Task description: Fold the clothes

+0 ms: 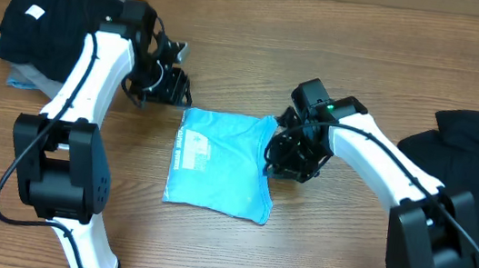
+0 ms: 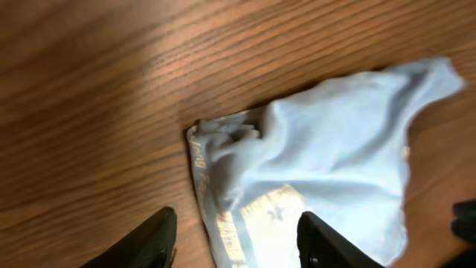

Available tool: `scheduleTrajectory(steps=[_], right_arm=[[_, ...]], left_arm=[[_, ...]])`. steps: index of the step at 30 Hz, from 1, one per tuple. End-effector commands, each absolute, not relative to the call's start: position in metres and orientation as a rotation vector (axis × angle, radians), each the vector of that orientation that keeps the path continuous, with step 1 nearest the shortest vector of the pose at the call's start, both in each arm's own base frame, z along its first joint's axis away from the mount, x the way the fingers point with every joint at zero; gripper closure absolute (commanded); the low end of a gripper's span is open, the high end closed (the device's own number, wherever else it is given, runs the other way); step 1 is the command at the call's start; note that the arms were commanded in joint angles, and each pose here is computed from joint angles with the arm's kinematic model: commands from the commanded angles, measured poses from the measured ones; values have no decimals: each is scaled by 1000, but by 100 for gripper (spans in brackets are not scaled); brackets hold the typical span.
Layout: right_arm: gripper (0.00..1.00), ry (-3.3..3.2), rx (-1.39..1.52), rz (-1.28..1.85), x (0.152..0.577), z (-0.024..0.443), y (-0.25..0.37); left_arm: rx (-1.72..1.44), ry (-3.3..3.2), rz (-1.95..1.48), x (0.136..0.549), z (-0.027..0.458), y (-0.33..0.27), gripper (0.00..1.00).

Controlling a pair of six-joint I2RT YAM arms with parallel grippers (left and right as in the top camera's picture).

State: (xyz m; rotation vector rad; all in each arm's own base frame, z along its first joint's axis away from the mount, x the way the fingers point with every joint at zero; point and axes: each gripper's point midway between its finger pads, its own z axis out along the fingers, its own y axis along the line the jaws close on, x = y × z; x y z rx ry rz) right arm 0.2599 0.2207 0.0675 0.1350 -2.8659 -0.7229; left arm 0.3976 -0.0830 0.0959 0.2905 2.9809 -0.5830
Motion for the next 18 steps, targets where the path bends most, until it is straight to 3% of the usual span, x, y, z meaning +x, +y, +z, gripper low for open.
scheduleTrajectory(steps=[1,5,8,13,18], right_arm=[[75,-2819,64,-807,249,83,246],[89,-2772,-233,-786,240,56,269],[92,-2733,-369,-776,229,32,278],[92,-2732,-586,-651,230,1,257],[91,-2784,-830,-553,266,-12,207]], left_arm=[[349,2936,-588,406,114,-86,49],[301,2965,-599,401,118,-86,52],[299,2978,-602,398,118,-86,51],[294,3001,-608,393,118,-86,51],[292,3010,-611,391,118,-86,51]])
